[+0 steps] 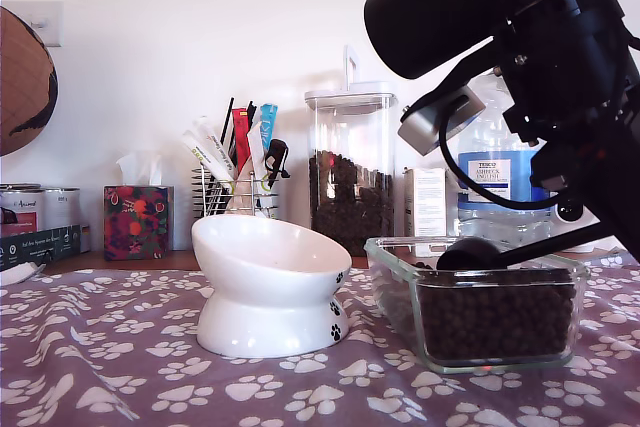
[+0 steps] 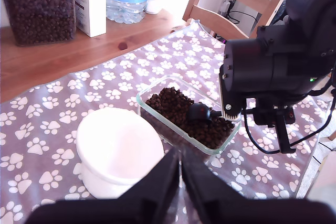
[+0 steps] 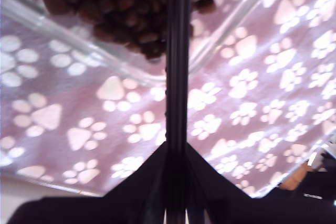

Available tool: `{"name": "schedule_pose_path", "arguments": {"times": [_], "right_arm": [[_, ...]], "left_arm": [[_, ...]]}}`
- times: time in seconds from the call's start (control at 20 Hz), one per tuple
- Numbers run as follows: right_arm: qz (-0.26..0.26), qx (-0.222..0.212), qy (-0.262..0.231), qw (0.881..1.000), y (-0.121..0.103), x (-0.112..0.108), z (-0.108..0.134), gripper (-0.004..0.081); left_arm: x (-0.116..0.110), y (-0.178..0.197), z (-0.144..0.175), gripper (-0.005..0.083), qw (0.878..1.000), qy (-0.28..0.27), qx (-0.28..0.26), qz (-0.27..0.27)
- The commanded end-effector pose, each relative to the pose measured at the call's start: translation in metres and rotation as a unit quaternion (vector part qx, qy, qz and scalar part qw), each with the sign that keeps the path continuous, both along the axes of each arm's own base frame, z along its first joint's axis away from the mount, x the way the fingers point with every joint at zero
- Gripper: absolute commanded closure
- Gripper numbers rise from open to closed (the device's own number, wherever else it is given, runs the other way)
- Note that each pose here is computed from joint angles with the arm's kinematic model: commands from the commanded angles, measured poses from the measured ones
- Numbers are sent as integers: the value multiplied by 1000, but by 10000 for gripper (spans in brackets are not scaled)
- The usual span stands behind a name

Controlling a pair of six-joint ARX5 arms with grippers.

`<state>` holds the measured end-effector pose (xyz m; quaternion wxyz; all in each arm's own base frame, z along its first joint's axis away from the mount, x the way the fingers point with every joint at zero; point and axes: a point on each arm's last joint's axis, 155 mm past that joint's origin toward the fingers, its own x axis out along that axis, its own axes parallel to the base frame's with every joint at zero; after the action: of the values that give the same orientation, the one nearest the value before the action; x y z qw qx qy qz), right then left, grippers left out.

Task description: Measure one spoon of cat food and pour it into the food bowl

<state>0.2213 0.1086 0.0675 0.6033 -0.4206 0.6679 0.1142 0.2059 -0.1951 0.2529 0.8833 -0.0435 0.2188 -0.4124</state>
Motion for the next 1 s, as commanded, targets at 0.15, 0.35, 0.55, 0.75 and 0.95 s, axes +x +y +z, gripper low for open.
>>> {"name": "schedule_pose_path", "arguments": {"times": [0.15, 0.35, 0.55, 0.75, 0.95], "right_arm": [[-31, 13, 30, 999, 9, -13, -11, 783], [-71, 16, 42, 996, 10, -13, -25, 783], [-116, 42, 51, 991, 13, -14, -30, 783], [-125, 52, 50, 990, 15, -11, -27, 783], [-123, 65, 41, 989, 22, -2, -18, 783]], "left_arm": [[-2, 0, -6, 795, 1000, 2, 2, -3], [-8, 0, 1, 795, 1000, -9, -8, -10], [-12, 3, 7, 795, 1000, -19, -13, -10], [-13, 3, 8, 795, 1000, -20, -13, -10], [-15, 4, 2, 795, 1000, -9, -7, -10]]}}
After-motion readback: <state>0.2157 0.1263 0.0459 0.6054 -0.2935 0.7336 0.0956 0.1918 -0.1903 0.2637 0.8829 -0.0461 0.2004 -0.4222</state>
